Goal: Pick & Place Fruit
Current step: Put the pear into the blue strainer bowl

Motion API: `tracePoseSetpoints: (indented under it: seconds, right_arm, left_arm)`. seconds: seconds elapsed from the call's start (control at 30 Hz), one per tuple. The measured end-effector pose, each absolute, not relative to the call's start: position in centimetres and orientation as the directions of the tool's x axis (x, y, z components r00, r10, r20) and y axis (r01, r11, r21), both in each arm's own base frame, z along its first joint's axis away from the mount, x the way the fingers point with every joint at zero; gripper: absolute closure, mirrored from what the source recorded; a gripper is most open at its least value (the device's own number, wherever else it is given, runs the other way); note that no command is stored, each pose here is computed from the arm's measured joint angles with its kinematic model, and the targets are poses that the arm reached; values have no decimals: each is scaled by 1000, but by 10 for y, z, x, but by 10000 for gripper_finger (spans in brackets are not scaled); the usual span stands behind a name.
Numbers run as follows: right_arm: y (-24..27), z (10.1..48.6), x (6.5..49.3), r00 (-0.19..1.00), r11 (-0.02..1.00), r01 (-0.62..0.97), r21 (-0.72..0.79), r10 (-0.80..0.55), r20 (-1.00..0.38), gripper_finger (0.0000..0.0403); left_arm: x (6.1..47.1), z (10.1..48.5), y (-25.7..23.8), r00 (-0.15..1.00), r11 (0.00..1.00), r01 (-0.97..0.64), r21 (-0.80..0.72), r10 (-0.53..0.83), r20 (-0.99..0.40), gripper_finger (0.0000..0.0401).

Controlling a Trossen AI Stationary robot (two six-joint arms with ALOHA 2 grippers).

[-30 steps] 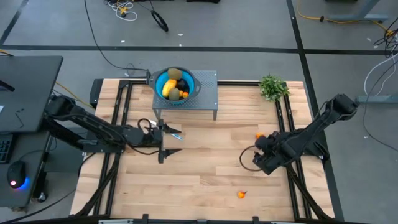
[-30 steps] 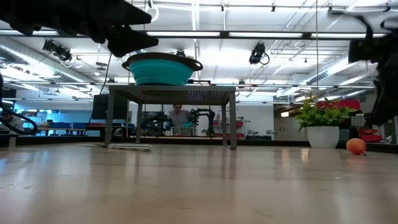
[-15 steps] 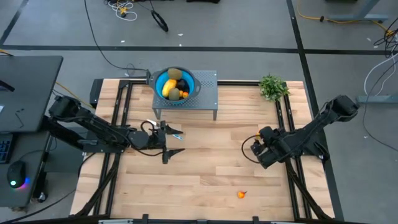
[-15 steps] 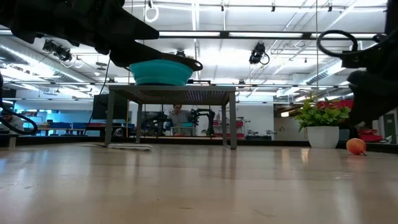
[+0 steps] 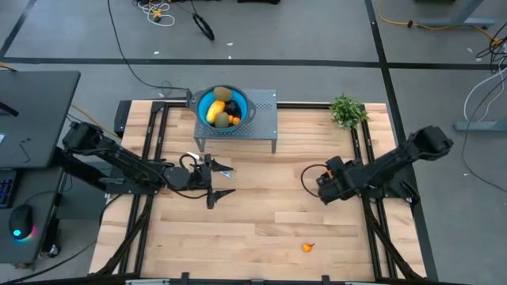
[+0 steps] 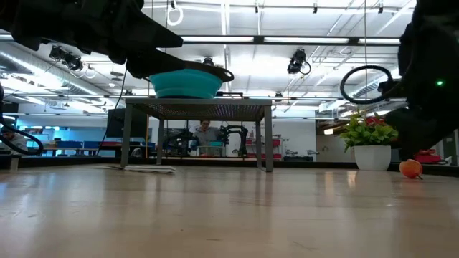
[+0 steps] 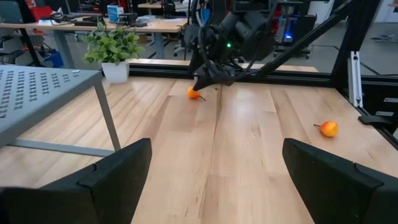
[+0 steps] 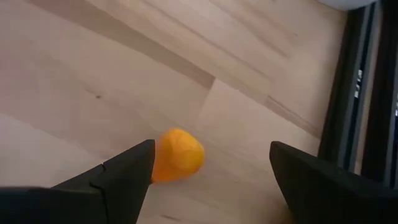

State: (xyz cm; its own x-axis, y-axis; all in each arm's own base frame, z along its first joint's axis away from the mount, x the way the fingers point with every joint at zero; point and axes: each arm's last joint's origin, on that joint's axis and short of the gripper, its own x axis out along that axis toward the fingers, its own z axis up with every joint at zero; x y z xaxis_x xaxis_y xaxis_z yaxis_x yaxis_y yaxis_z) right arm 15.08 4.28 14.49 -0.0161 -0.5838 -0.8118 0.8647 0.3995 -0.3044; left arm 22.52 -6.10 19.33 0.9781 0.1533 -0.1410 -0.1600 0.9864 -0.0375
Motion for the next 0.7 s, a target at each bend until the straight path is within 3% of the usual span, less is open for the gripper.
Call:
tracePoseSetpoints:
  seconds: [0.17, 0.37, 0.7]
  right_arm:
    - [37, 143, 155, -27, 363, 886, -288, -579, -815, 75]
    - [33, 129, 159, 48, 391, 898, -202, -544, -838, 75]
    - [28, 117, 152, 27, 377, 904, -200, -518, -855, 80]
  left_arm:
    - [225, 193, -61, 978, 987, -156, -37, 149, -144, 29]
    - [225, 193, -61, 977, 987, -157, -40, 150, -149, 29]
    - [225, 193, -61, 977, 987, -158, -34, 152, -148, 29]
